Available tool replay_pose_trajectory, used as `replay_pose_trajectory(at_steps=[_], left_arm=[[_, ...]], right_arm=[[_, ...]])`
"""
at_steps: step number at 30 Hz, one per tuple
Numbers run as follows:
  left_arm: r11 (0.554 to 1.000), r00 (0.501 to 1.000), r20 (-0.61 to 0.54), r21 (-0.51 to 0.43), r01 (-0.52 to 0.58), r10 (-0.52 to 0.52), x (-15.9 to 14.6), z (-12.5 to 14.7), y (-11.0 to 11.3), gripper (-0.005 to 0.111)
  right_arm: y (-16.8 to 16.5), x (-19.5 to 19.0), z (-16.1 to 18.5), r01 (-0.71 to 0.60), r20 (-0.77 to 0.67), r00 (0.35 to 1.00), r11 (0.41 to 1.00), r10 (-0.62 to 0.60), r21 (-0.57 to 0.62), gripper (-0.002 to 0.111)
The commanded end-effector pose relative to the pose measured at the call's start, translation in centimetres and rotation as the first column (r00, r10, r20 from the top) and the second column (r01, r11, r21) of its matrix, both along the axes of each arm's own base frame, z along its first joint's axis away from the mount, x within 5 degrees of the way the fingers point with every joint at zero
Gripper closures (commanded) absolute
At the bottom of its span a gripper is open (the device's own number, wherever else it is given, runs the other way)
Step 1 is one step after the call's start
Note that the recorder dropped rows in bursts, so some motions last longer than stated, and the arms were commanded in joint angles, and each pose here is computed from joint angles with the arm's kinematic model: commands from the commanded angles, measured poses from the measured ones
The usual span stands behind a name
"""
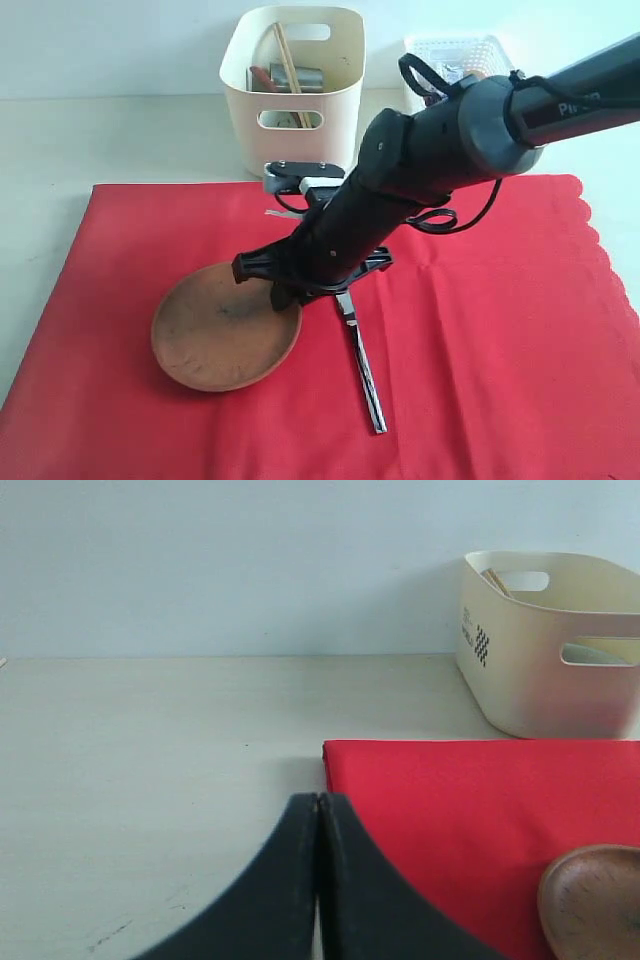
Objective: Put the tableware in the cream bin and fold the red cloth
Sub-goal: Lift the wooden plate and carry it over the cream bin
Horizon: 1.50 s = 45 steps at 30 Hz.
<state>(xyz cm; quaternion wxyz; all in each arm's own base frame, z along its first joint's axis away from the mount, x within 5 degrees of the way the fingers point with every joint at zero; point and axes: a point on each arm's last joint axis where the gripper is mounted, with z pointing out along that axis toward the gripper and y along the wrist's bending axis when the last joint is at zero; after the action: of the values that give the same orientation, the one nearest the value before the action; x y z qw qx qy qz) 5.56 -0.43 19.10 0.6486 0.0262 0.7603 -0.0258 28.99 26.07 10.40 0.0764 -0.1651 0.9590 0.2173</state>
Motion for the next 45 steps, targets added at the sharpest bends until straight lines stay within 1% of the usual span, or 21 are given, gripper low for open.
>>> replay_pose_trajectory(at_steps=[1, 4, 6, 7, 14, 19, 23, 26, 30, 34, 40, 45], left_arm=[[1.0, 1.0, 0.008, 0.002, -0.002, 0.002, 0.0, 0.1, 0.0, 0.106], [1.0, 1.0, 0.008, 0.002, -0.002, 0.002, 0.0, 0.1, 0.0, 0.106], [1.0, 1.0, 0.008, 0.002, -0.002, 0.002, 0.0, 0.1, 0.0, 0.106], [1.0, 1.0, 0.008, 0.002, -0.002, 0.002, 0.0, 0.1, 0.0, 0.106], [1.0, 1.0, 0.008, 0.002, -0.002, 0.002, 0.0, 0.1, 0.0, 0.106], [1.0, 1.0, 0.008, 0.002, -0.002, 0.002, 0.0, 0.1, 0.0, 0.106], [1.0, 1.0, 0.008, 0.002, -0.002, 0.002, 0.0, 0.1, 0.0, 0.106], [1.0, 1.0, 0.008, 0.002, -0.002, 0.002, 0.0, 0.1, 0.0, 0.106], [1.0, 1.0, 0.008, 0.002, -0.002, 0.002, 0.0, 0.1, 0.0, 0.106], [1.0, 1.0, 0.008, 0.002, -0.002, 0.002, 0.0, 0.1, 0.0, 0.106], [1.0, 1.0, 0.008, 0.002, -0.002, 0.002, 0.0, 0.1, 0.0, 0.106], [1.0, 1.0, 0.008, 0.002, -0.002, 0.002, 0.0, 0.1, 0.0, 0.106]], right_arm=[[-0.2, -0.4, 0.0, -0.031, -0.011, 0.999, 0.999, 0.031, -0.016, 0.108], [-0.2, -0.3, 1.5, -0.031, 0.021, 0.999, 0.999, 0.031, 0.008, 0.108], [0.0, -0.2, 3.3, -0.023, 0.057, 0.998, 0.999, 0.021, 0.041, 0.108], [0.2, 0.0, 4.8, -0.026, 0.092, 0.996, 0.997, 0.02, 0.068, 0.108], [0.6, 0.8, 9.8, -0.042, 0.208, 0.978, 0.987, 0.01, 0.153, 0.108], [-0.2, 2.3, 12.6, -0.014, 0.249, 0.968, 0.978, -0.039, 0.207, 0.108], [-1.6, 4.1, 14.2, 0.025, 0.271, 0.958, 0.971, -0.091, 0.238, 0.108], [-2.9, 5.6, 15.2, 0.077, 0.278, 0.948, 0.958, -0.156, 0.275, 0.108], [-4.5, 7.1, 16.2, 0.135, 0.281, 0.932, 0.939, -0.229, 0.317, 0.108], [-6.3, 8.6, 17.1, 0.164, 0.316, 0.908, 0.928, -0.274, 0.334, 0.108], [-8.8, 10.7, 18.9, 0.243, 0.358, 0.847, 0.886, -0.393, 0.396, 0.108], [-10.3, 12.3, 19.1, 0.298, 0.373, 0.801, 0.853, -0.467, 0.428, 0.108]])
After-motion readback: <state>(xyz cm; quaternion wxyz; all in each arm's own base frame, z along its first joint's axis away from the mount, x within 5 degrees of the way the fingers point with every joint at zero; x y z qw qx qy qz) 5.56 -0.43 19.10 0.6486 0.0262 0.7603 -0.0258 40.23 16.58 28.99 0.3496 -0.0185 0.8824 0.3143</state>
